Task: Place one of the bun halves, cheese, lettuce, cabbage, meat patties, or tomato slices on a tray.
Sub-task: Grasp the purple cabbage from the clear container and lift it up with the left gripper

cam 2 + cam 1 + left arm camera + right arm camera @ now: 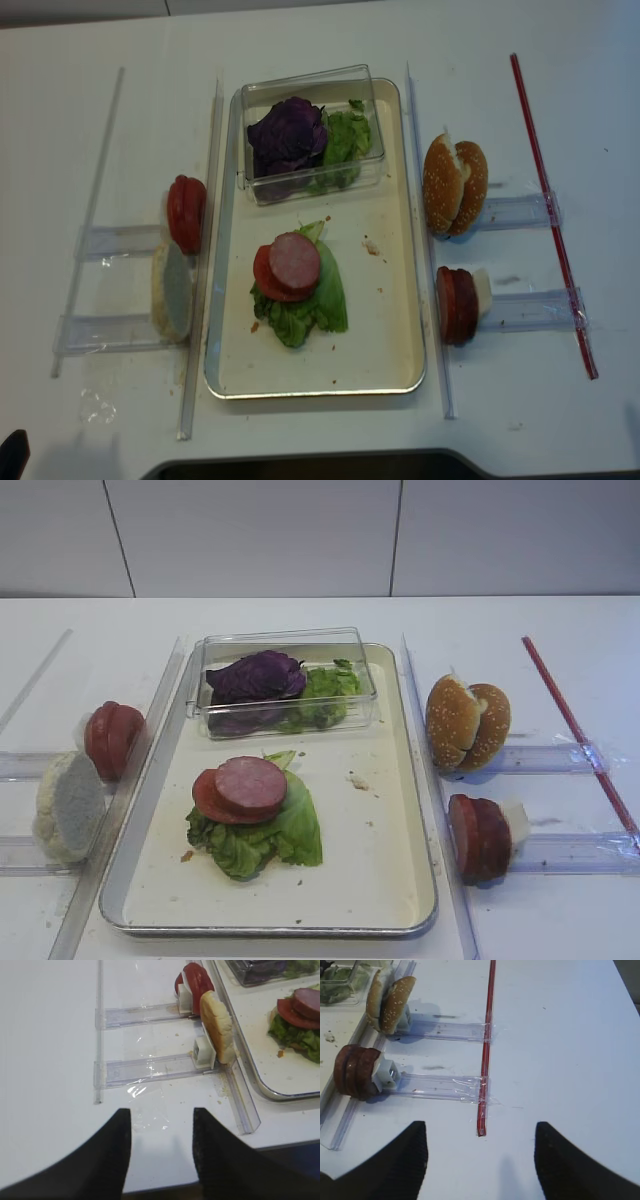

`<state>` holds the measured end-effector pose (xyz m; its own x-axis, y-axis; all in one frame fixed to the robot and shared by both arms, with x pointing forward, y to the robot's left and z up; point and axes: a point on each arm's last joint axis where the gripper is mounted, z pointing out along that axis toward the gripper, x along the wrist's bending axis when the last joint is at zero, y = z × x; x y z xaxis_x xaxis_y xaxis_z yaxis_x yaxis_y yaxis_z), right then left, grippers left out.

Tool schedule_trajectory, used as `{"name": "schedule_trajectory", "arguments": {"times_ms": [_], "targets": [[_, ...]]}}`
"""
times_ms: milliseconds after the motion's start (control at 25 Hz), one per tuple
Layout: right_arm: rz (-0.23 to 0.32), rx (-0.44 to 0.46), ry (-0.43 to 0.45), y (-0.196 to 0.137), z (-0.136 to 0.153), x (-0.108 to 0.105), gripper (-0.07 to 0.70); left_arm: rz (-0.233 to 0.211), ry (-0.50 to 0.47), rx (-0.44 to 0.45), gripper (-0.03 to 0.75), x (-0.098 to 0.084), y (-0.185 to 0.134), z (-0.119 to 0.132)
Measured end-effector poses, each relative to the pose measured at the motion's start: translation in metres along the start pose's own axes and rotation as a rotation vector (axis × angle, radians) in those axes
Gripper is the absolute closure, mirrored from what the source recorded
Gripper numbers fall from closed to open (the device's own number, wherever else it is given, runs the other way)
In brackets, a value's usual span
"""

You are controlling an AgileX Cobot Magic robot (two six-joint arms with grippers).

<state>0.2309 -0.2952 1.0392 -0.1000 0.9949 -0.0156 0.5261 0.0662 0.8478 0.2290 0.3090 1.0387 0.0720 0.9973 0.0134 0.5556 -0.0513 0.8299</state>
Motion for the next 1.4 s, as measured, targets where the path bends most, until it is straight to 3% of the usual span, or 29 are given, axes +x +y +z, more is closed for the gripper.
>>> {"name": "schedule_trajectory", "arguments": {"times_ms": [880,1240,1400], "targets": [[-0.002,0.000,0.000,0.000,0.000,0.000,0.158,-0.001,-0.002,0.000,0.433,0.000,0.000,0.000],[-0.002,0.000,0.000,0.000,0.000,0.000,0.158,-0.036,-0.024,0.002,0.433,-0.002,0.000,0.000],[-0.002,0.000,0.000,0.000,0.000,0.000,0.158,-0.066,-0.029,0.108,0.433,-0.004,0.012,0.006]]}}
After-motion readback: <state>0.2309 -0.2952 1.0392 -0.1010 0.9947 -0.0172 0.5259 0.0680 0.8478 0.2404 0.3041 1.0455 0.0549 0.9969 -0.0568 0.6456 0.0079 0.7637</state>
